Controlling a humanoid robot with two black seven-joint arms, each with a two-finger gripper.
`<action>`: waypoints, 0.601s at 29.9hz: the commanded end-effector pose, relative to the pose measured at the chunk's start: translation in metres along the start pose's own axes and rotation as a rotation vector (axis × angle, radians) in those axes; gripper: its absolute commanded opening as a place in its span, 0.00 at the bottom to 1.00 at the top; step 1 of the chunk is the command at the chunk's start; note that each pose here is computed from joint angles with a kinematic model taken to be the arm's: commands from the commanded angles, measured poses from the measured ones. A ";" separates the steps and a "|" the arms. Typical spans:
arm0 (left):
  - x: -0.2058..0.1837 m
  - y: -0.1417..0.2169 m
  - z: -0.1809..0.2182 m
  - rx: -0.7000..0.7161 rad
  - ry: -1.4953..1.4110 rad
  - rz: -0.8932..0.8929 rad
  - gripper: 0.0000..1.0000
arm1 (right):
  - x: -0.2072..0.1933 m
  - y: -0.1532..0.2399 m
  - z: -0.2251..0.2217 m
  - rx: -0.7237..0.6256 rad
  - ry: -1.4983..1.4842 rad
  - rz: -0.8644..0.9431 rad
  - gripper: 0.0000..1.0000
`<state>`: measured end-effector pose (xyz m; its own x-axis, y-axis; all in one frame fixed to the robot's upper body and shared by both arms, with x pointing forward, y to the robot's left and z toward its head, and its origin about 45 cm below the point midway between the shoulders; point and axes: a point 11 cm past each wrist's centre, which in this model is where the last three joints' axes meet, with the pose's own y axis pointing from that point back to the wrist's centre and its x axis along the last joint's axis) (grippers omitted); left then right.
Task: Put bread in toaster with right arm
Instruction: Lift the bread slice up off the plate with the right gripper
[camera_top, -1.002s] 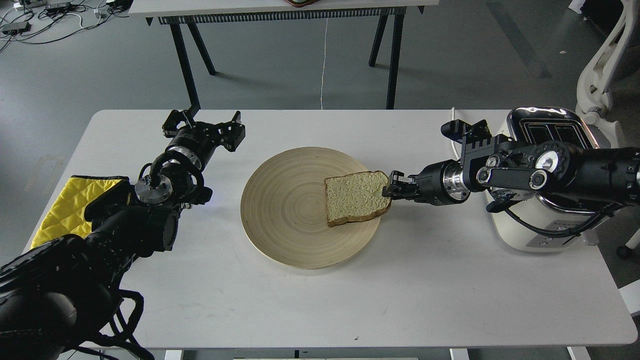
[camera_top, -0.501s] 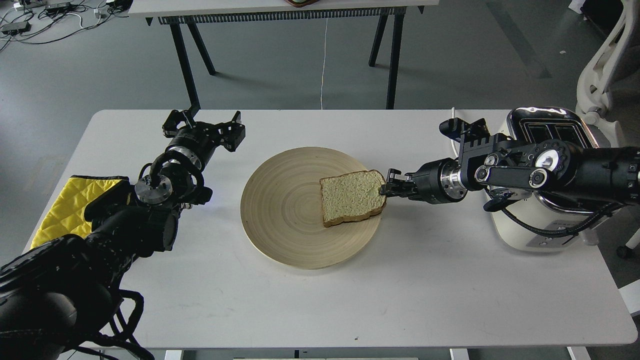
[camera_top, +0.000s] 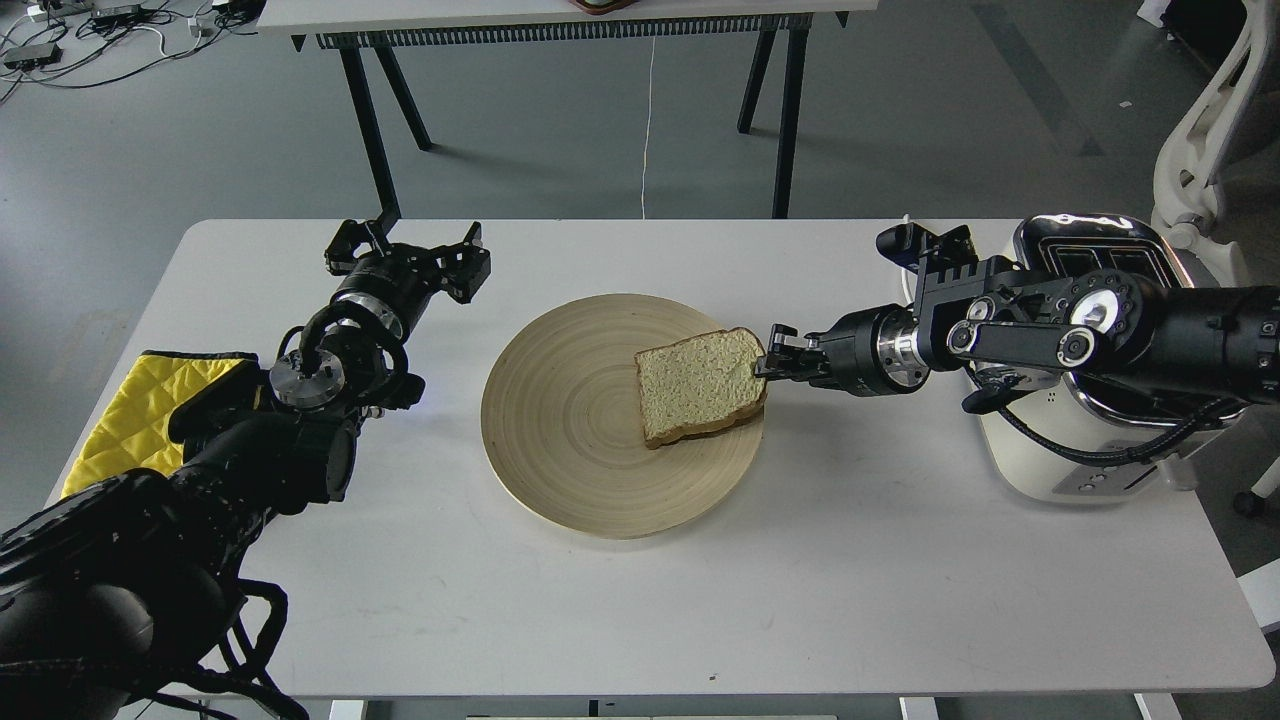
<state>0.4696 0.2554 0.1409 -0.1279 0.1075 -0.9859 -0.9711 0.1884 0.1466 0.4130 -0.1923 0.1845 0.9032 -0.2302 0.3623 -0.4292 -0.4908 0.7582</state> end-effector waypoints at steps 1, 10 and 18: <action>0.000 0.000 0.000 0.000 0.000 0.000 1.00 | 0.004 0.000 -0.009 0.028 -0.008 0.012 0.05; 0.000 0.000 0.000 0.000 0.000 0.000 1.00 | 0.014 0.002 -0.025 0.078 -0.035 0.057 0.05; 0.000 0.000 0.000 0.002 0.000 0.000 1.00 | 0.034 0.015 -0.036 0.105 -0.032 0.103 0.05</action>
<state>0.4696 0.2553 0.1410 -0.1278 0.1074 -0.9860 -0.9711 0.1886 0.1464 0.4324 -0.1723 0.2195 0.8654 -0.2904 0.4083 -0.5002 -0.5474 0.6709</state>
